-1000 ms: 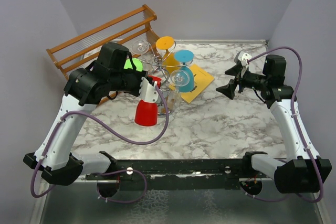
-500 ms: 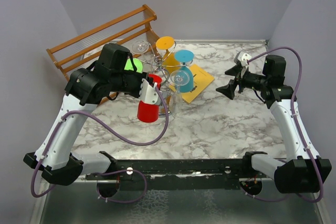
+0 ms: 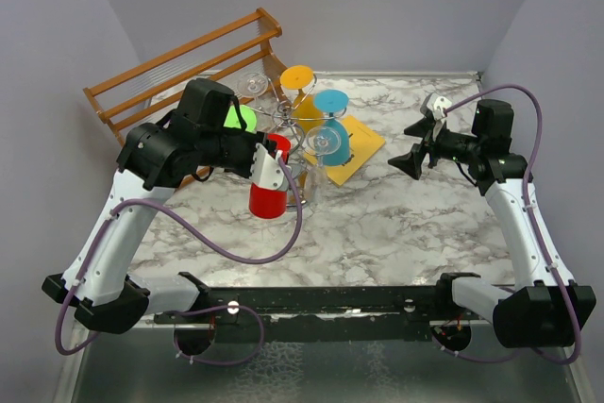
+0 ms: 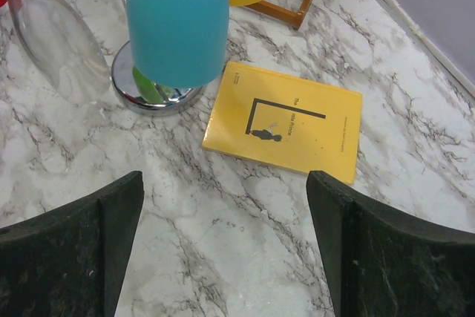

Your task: Place the wine glass upside down on the wine glass rack

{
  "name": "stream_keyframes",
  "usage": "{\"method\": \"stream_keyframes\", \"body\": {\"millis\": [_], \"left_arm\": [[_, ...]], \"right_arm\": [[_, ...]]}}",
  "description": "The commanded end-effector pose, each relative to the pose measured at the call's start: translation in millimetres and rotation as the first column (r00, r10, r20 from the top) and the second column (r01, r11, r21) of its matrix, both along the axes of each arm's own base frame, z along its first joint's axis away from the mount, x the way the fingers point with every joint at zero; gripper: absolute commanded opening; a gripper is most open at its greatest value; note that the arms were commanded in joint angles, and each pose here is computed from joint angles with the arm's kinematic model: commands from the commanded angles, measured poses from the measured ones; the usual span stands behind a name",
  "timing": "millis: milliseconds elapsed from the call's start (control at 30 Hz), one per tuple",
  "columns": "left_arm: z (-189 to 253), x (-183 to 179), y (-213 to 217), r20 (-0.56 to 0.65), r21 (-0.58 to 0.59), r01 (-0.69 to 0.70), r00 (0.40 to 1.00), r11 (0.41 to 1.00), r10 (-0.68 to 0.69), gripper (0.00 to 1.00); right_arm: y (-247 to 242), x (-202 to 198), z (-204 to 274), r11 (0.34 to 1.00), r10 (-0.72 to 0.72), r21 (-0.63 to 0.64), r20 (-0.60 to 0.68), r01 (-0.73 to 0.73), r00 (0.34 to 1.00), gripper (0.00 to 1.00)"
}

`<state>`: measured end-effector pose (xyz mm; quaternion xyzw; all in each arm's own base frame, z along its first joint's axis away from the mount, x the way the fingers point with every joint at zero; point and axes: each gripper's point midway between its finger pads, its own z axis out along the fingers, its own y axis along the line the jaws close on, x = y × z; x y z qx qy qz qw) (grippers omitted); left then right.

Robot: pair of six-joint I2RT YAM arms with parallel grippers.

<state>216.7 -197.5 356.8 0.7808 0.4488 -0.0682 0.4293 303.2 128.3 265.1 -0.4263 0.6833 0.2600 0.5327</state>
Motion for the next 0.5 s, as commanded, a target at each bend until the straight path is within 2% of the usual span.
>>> {"method": "stream_keyframes", "body": {"millis": [0, 467], "left_arm": [[10.9, -15.3, -5.0, -0.013, -0.047, 0.053, 0.998, 0.998, -0.053, 0.24], [16.2, -13.3, -10.4, -0.018, -0.079, 0.049, 0.999, 0.996, -0.050, 0.25]], "right_arm": [[-1.6, 0.0, 0.3, 1.000, -0.007, -0.015, 0.022, 0.007, 1.000, 0.90], [-1.8, 0.5, -1.3, 1.000, -0.007, -0.018, 0.021, 0.008, 1.000, 0.90]]}}
